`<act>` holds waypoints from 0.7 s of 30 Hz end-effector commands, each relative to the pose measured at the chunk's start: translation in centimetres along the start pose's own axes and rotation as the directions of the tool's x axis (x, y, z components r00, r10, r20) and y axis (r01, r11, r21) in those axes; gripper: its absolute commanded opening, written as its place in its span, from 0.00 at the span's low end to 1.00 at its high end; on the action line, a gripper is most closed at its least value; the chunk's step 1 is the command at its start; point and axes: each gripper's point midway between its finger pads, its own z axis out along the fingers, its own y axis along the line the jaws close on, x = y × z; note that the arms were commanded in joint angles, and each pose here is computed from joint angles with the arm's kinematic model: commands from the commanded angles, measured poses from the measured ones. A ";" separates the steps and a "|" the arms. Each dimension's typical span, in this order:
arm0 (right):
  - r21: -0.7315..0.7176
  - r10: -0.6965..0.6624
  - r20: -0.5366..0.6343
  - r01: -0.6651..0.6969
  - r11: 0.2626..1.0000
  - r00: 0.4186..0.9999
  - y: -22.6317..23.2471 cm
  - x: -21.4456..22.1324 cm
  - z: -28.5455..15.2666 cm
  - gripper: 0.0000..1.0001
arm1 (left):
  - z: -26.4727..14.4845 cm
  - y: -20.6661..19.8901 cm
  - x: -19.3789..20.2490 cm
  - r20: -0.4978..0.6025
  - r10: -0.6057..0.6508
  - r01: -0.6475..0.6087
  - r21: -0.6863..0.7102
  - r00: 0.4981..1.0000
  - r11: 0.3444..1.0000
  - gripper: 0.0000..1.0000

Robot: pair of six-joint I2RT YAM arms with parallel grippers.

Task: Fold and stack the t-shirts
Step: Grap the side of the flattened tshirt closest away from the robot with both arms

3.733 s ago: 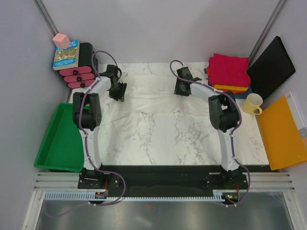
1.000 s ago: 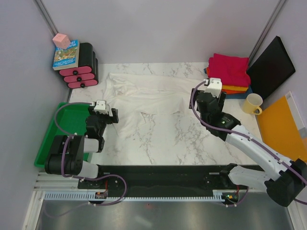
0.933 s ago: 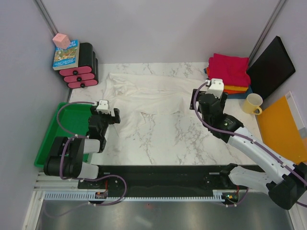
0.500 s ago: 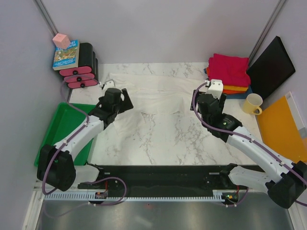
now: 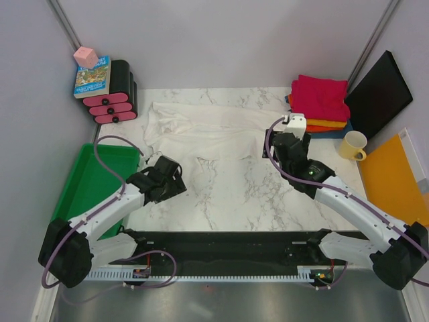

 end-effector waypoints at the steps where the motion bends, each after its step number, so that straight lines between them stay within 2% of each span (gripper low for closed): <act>1: -0.038 0.025 0.000 -0.025 0.999 1.000 0.8 0.1 0.0 0.92 | 1.8 2.6 -0.5 0.019 -0.044 0.047 -0.164 0.999 0.985 0.78; 5: -0.038 0.023 0.004 -0.023 0.999 1.000 0.5 0.1 -0.3 0.92 | 3.3 3.5 -1.9 0.009 -0.026 0.027 -0.229 1.000 0.973 0.78; 12: -0.036 0.025 0.000 -0.025 0.999 1.000 0.2 0.4 -0.5 0.92 | 4.9 1.9 -4.5 0.044 0.002 0.006 -0.183 0.999 0.983 0.77; 17: -0.031 0.021 -0.005 -0.022 0.999 1.000 0.2 0.6 -0.4 0.92 | 5.6 1.6 -4.6 0.028 -0.002 0.007 -0.172 1.000 0.985 0.73; 21: -0.022 0.017 -0.013 -0.018 1.000 1.000 0.1 0.9 -0.3 0.92 | 6.5 2.3 -3.2 -0.019 -0.012 0.008 -0.190 1.000 0.982 0.68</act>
